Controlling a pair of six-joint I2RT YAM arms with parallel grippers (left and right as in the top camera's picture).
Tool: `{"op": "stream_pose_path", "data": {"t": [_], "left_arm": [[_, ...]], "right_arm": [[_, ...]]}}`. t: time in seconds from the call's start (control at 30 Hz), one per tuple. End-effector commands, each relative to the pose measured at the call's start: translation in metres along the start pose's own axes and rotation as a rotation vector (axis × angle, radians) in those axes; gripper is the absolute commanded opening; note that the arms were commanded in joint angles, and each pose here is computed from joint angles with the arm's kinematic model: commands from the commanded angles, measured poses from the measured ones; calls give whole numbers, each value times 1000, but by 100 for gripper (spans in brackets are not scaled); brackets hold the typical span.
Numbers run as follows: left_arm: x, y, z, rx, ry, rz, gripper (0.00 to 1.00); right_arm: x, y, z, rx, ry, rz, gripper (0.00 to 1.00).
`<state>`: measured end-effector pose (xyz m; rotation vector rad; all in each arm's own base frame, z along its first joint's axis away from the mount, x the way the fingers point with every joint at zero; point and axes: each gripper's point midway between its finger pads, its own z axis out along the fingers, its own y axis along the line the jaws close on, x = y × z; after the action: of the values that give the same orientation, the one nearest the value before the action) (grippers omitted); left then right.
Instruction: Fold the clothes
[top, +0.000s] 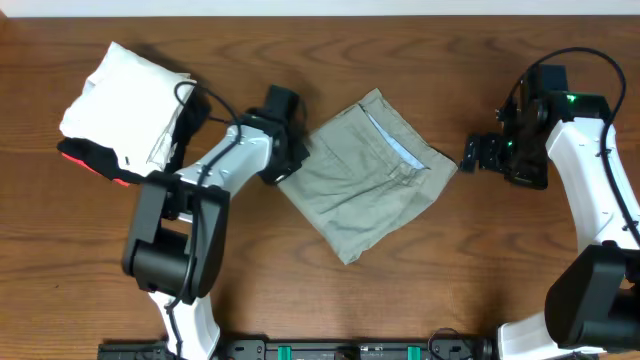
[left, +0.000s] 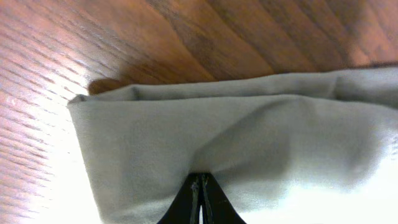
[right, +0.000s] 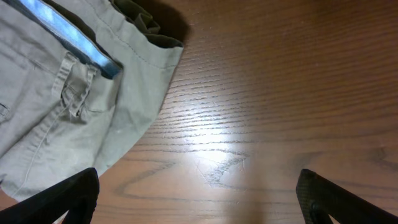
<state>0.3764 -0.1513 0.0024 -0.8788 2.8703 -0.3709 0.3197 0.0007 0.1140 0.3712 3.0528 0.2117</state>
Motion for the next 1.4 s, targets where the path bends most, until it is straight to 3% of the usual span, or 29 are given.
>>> {"op": "stream_pose_path", "data": {"t": [0.0,0.13,0.27,0.47,0.6,0.87,1.03,1.37], "left_arm": [[56,-4,27,82,280,-83,6],[69,-35,11,195,310,-32,6],[52,-50,-25,236,143,103,6],[62,-77,-100,373,-36,581,6],[81,-72,-120,355,-74,828,6],[128,-63,-104,290,16,1077,6],[141,-61,-83,191,4,1137,6],[178,-39,-29,61,161,1205,6]], "right_arm": [[1,-2,2,9,7,13,99],[1,-2,2,9,7,13,99],[1,-2,2,9,6,13,99],[1,-2,2,9,7,13,99],[1,-2,2,9,7,13,99],[1,-2,2,9,6,13,99],[1,-2,2,9,7,13,99],[1,-2,2,9,7,13,99]]}}
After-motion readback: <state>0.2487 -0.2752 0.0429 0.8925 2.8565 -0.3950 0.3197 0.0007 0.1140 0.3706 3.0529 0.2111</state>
